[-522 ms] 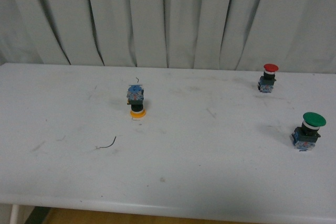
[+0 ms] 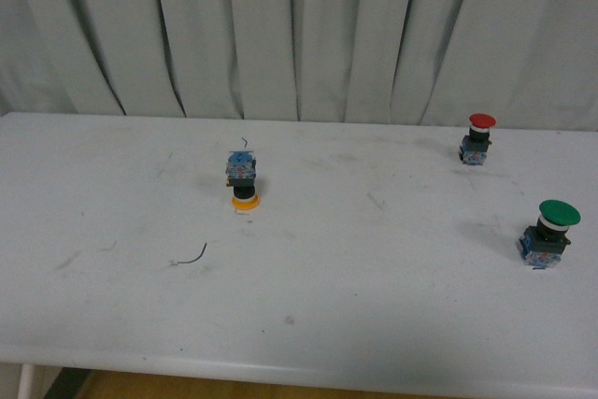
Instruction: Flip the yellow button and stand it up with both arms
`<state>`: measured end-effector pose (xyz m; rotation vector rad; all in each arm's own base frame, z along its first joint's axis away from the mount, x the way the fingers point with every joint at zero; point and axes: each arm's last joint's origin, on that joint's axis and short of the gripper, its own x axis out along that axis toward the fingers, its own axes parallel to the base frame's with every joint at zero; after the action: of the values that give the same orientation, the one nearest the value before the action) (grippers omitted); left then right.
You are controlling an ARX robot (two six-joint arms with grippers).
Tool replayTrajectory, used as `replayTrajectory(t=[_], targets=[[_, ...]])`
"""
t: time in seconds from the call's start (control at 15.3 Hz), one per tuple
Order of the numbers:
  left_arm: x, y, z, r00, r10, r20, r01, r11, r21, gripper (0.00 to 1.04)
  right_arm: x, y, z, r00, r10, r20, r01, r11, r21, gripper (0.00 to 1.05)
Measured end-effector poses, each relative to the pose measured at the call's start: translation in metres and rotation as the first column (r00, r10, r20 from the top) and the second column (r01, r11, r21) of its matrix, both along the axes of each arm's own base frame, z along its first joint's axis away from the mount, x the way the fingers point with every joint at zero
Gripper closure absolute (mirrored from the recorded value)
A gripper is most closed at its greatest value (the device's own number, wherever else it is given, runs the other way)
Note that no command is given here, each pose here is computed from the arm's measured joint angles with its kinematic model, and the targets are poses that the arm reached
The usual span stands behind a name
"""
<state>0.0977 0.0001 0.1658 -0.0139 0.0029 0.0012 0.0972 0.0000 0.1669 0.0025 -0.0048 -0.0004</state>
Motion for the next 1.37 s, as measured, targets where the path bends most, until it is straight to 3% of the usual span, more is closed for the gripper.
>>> replayTrajectory(t=[0.72,0.85,0.91,1.17,1.3,1.37], targets=[[0.0,0.0,0.0,1.0,0.0,0.0,0.0,1.0,0.0,0.07,0.0,0.0,0.0,1.0,0.0,0.0,0.0,1.0,0.0,0.06],[0.005,0.0,0.001,0.973,-0.077,-0.217,0.048,0.99,-0.132,0.07,0.0,0.0,0.0,1.0,0.0,0.0,0.0,1.0,0.0,0.06],[0.013,0.0,0.006,0.974,-0.079,-0.213,0.038,0.981,-0.189,0.07,0.0,0.0,0.0,1.0,0.0,0.0,0.0,1.0,0.0,0.06],[0.082,-0.012,0.039,0.989,-0.101,-0.112,0.077,0.976,-0.205,0.07,0.0,0.0,0.0,1.0,0.0,0.0,0.0,1.0,0.0,0.06],[0.136,-0.025,0.047,0.978,-0.139,-0.154,0.112,0.979,-0.173,0.07,0.0,0.0,0.0,1.0,0.0,0.0,0.0,1.0,0.0,0.06],[0.168,-0.035,0.043,0.959,-0.164,-0.229,0.13,0.979,-0.156,0.07,0.0,0.0,0.0,1.0,0.0,0.0,0.0,1.0,0.0,0.06]])
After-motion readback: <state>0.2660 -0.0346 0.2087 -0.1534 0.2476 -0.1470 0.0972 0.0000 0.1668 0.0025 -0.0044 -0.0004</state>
